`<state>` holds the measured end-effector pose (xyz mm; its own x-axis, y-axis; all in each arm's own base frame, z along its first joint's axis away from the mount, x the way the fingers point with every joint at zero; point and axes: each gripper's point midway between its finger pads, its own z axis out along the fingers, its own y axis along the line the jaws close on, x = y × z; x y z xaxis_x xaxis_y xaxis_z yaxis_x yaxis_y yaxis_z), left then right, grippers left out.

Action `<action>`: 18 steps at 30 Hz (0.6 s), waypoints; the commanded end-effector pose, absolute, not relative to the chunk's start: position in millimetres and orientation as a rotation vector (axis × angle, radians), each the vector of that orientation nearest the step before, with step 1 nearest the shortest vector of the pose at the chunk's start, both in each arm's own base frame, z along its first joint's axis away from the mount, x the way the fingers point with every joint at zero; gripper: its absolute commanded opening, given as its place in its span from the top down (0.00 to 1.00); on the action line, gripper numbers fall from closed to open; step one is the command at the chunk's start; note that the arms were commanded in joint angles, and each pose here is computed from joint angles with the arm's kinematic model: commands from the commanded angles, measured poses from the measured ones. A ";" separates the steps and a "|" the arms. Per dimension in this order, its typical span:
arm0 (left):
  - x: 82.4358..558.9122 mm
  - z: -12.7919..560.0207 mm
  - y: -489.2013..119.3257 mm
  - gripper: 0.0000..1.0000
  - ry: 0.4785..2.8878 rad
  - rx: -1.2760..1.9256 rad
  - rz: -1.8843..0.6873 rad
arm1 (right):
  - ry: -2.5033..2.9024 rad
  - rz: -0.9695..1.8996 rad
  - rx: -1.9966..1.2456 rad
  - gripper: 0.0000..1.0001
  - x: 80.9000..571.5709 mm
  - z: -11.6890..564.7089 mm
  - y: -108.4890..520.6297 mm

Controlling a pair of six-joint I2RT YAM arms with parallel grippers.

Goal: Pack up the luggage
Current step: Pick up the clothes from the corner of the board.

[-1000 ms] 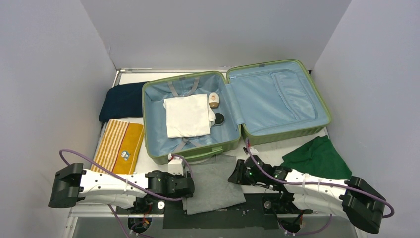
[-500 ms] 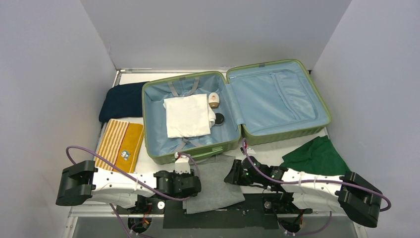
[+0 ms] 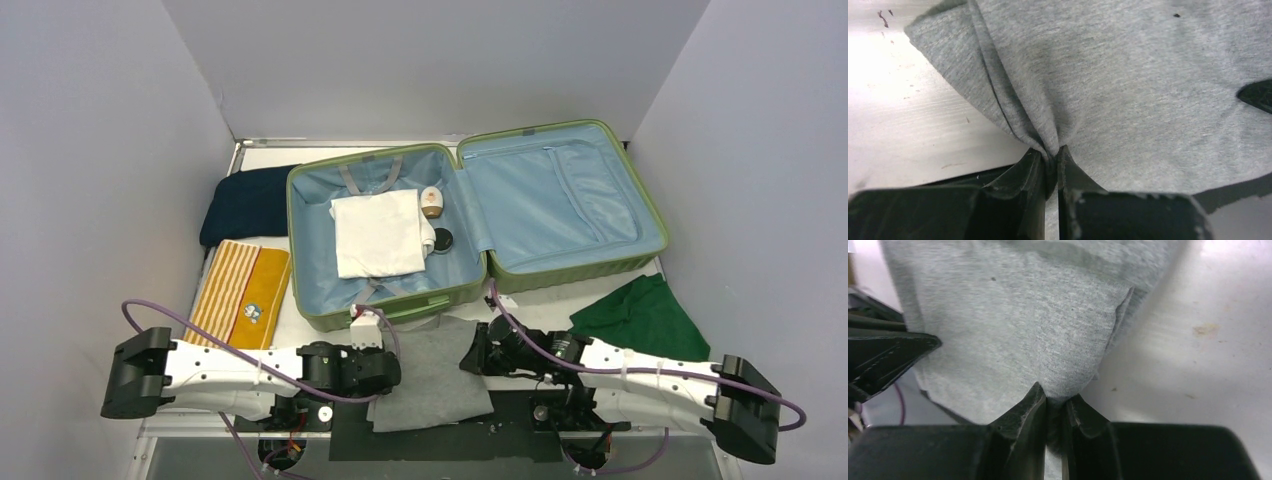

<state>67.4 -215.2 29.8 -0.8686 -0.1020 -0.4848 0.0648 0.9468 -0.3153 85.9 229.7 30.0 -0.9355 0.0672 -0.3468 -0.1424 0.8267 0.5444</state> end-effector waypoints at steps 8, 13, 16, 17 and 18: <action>69.5 122.0 -216.0 1.00 2.512 0.007 -0.587 | 2.459 0.866 -0.148 1.00 104.5 135.6 232.1; 77.5 169.4 -221.8 1.00 2.435 0.014 -0.658 | 2.358 0.938 -0.182 1.00 111.0 187.4 241.6; 88.3 205.3 -222.0 1.00 2.360 0.032 -0.655 | 2.299 0.954 -0.207 1.00 117.8 219.0 247.7; 91.6 215.1 -220.0 1.00 2.341 0.042 -0.636 | 2.283 0.958 -0.220 1.00 119.4 228.2 250.2; 94.5 227.8 -220.2 1.00 2.320 0.048 -0.635 | 2.262 0.967 -0.232 1.00 121.3 239.1 252.9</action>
